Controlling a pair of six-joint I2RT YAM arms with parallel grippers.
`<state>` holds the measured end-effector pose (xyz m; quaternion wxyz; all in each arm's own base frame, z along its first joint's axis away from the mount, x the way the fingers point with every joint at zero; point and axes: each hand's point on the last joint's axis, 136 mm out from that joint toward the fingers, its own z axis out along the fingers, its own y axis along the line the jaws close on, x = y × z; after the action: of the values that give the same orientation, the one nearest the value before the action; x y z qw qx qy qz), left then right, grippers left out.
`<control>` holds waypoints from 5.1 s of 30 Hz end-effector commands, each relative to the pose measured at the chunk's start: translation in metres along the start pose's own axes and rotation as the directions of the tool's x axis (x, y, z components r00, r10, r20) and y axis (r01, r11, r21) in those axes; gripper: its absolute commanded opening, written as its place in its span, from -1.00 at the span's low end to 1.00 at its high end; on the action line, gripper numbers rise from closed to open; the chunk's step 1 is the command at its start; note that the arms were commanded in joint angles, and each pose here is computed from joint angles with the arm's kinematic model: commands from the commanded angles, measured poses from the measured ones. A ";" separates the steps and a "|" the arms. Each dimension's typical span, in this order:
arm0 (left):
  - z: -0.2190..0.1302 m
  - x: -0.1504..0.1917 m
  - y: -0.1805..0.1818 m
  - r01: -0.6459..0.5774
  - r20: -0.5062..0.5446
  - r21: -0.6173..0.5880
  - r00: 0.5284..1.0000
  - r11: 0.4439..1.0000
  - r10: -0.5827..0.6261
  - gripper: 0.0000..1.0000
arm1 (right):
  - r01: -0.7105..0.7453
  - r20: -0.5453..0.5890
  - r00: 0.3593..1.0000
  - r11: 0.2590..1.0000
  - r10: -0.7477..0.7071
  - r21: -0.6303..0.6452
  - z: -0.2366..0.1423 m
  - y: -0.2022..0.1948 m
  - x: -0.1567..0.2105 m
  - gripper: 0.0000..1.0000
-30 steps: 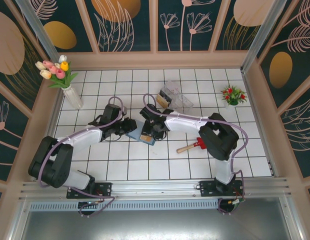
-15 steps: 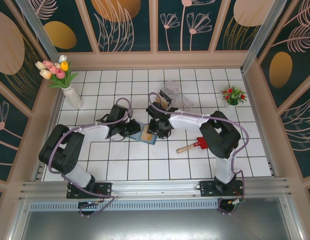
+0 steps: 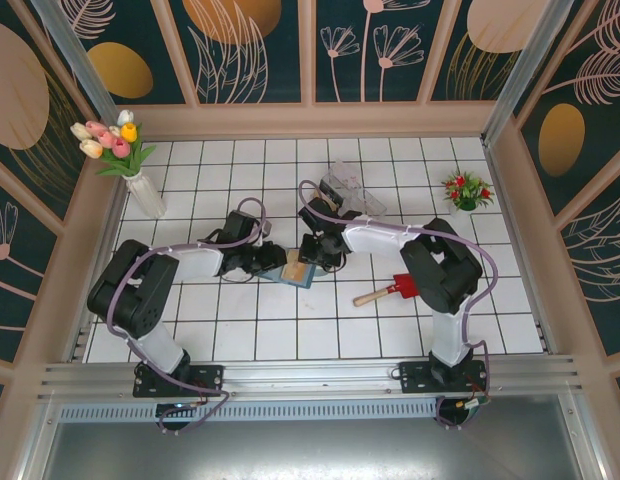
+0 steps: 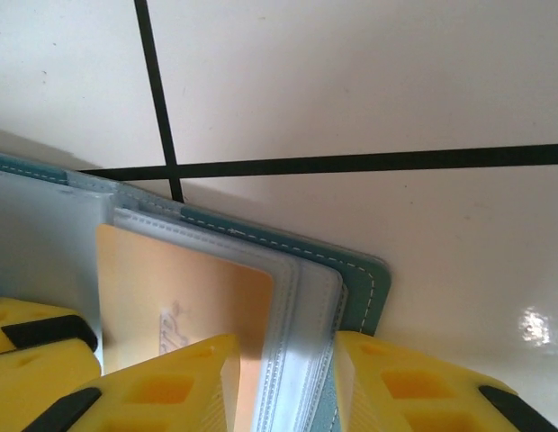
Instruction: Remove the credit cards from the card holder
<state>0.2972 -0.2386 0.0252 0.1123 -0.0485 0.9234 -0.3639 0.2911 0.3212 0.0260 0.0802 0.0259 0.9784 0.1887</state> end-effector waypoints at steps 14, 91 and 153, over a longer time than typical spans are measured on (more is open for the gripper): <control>0.010 0.007 -0.005 -0.041 -0.031 0.077 0.999 0.996 0.043 -0.69 | 0.035 -0.082 0.996 0.999 -0.034 0.007 0.026 -0.012 0.017 -0.34; -0.030 -0.003 0.012 -0.061 0.100 0.015 0.993 0.998 0.060 -1.00 | 0.110 -0.089 0.990 0.993 -0.113 -0.034 0.022 0.008 0.023 -0.35; -0.163 -0.068 -0.147 -0.258 0.458 0.333 0.885 0.907 0.083 -1.00 | 0.403 0.412 0.900 0.627 -0.141 -0.667 -0.191 0.104 -0.074 0.34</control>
<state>0.3193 -0.2108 0.2067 0.3406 -0.0145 0.8402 -0.4217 0.3467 0.3320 0.2300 0.2802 -0.1122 0.8205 0.4854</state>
